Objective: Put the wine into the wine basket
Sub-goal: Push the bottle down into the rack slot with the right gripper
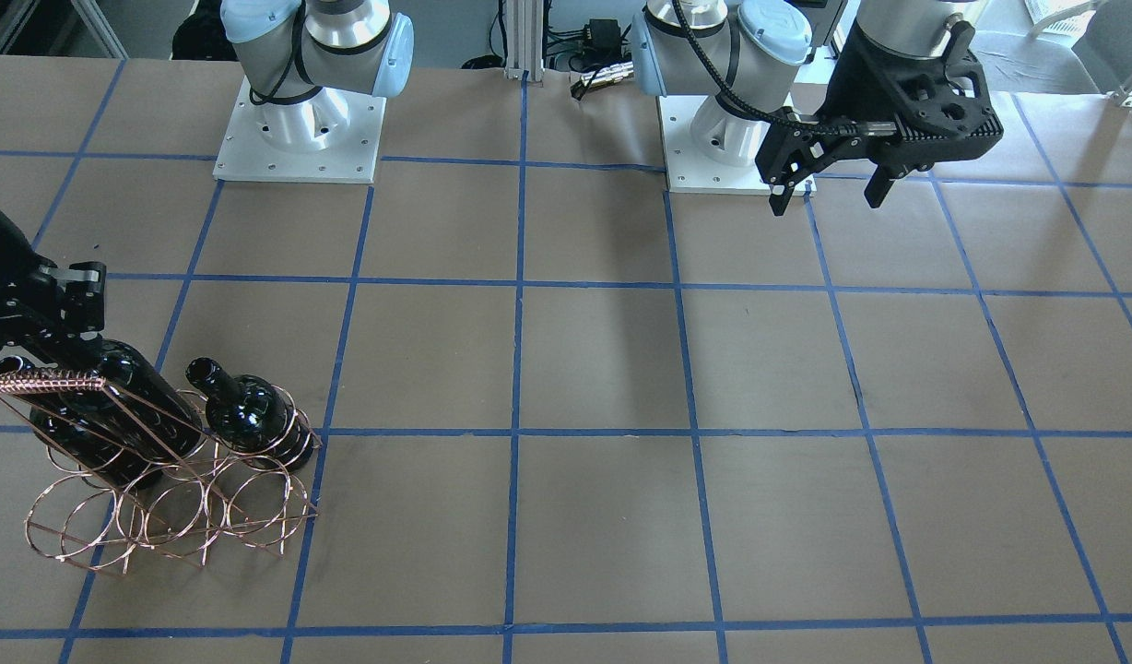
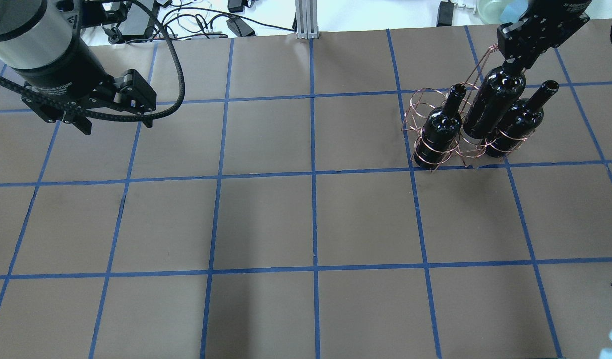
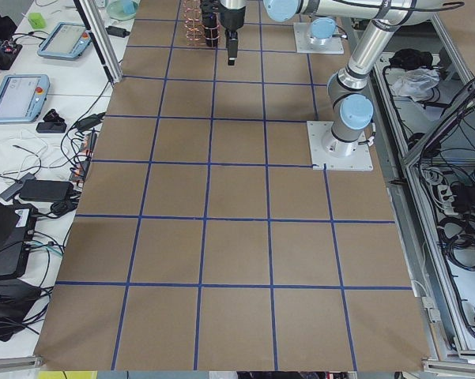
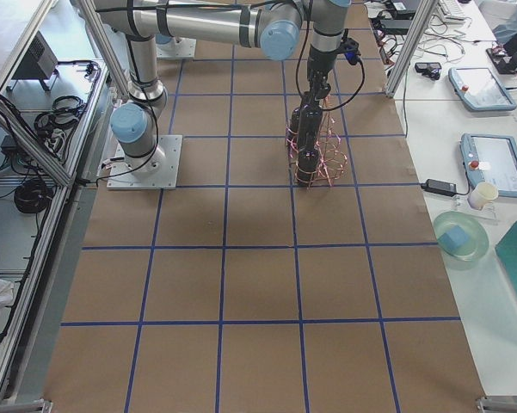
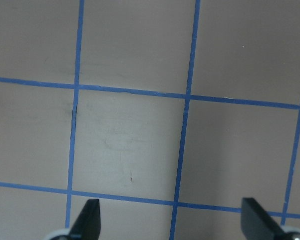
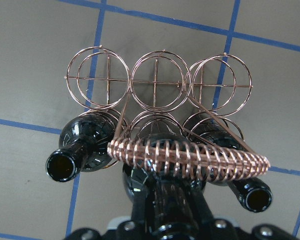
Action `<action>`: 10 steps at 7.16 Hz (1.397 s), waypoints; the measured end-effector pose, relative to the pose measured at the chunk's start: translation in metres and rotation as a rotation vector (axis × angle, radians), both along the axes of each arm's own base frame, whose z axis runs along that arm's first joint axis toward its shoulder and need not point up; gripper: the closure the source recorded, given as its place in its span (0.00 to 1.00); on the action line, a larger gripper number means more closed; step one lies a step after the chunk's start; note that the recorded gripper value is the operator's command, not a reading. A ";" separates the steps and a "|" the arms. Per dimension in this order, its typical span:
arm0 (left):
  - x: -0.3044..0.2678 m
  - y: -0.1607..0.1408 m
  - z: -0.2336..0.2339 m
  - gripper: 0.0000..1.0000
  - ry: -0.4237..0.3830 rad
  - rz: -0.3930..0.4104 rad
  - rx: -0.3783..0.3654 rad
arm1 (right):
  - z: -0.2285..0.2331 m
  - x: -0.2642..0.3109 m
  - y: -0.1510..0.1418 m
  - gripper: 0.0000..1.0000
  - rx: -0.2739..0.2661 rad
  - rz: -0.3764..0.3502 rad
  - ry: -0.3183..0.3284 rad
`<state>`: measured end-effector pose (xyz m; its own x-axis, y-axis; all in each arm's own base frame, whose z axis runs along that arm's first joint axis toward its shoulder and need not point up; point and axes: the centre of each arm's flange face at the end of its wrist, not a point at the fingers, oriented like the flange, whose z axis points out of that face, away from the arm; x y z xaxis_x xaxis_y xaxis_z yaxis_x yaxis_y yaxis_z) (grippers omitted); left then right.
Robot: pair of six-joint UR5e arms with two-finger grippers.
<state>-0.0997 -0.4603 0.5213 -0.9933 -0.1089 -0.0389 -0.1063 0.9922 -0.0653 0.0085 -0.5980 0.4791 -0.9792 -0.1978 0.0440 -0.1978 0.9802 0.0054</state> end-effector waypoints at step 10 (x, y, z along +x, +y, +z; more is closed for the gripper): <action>-0.001 0.000 -0.002 0.00 0.004 -0.006 0.005 | -0.078 0.000 -0.007 0.11 0.066 -0.008 -0.022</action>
